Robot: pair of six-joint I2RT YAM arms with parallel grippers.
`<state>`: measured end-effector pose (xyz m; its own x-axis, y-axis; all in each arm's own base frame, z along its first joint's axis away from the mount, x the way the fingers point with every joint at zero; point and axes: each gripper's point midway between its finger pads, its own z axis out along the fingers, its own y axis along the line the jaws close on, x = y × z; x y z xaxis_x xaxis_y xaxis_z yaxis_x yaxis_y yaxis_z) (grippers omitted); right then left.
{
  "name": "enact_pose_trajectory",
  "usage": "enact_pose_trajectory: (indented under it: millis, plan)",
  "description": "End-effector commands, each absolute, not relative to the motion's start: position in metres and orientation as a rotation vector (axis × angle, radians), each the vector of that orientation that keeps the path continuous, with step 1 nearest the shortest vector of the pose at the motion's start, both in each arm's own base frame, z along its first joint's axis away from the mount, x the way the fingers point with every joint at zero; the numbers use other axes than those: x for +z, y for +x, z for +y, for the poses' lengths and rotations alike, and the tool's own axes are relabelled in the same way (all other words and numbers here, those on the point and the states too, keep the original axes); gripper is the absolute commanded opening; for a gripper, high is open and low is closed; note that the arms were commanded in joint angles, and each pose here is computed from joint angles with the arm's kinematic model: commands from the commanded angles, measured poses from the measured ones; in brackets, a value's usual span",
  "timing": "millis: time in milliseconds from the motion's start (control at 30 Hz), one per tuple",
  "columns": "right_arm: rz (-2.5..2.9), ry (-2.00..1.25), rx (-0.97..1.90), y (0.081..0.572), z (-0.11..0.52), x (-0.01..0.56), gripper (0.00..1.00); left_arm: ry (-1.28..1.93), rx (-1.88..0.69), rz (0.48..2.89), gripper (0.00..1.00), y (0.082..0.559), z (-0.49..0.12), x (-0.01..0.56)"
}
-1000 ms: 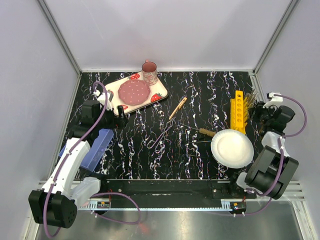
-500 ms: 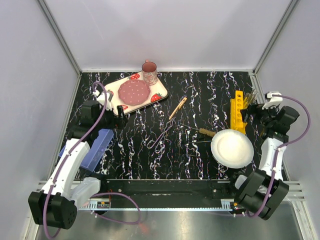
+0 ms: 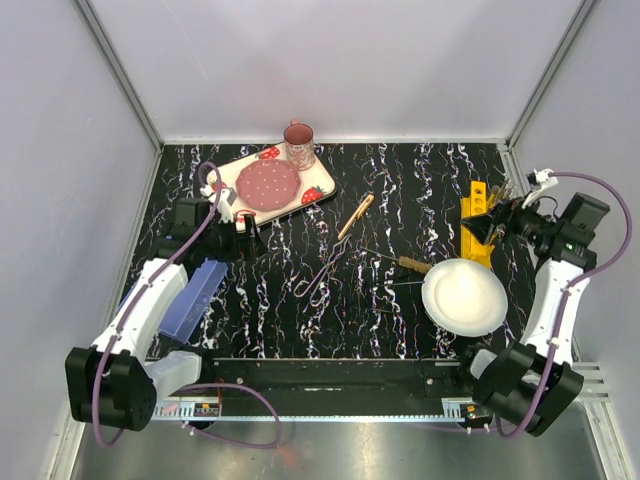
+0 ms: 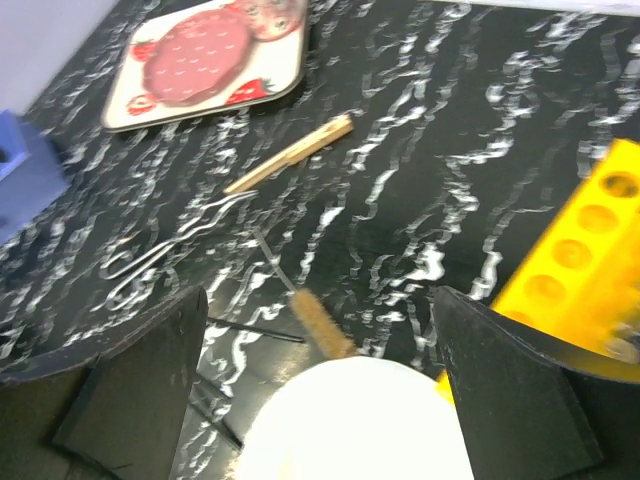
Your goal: Organize the chemistry lab equipment
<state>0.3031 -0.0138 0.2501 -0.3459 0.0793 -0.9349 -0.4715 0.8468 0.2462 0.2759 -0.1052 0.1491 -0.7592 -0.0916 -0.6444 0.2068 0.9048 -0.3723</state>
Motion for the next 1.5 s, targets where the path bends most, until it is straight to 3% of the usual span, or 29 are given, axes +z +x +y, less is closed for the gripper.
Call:
enact_pose_trajectory:
  millis: [0,233,400,667,1133,1467]
  plan:
    - [1.826,-0.432,0.843,0.289,0.036,0.259,1.0,0.1,-0.735,2.378,0.99,0.269,-0.134,0.158]
    - [1.807,-0.497,1.035,0.284,0.066,0.244,1.0,0.233,-0.623,2.492,0.99,0.261,-0.184,0.137]
    - [1.792,-0.509,1.075,0.278,0.07,0.238,1.0,0.31,-0.501,2.574,0.97,0.282,-0.217,0.12]
    - [1.79,-0.526,1.024,0.278,0.069,0.241,1.0,0.491,-0.427,2.642,0.84,0.317,-0.285,0.086]
    - [1.802,-0.525,1.007,0.279,0.067,0.239,1.0,0.712,-0.262,2.717,0.61,0.311,-0.307,0.042]
    - [1.8,-0.528,0.997,0.279,0.067,0.24,1.0,0.807,-0.1,2.728,0.55,0.302,-0.303,0.024]
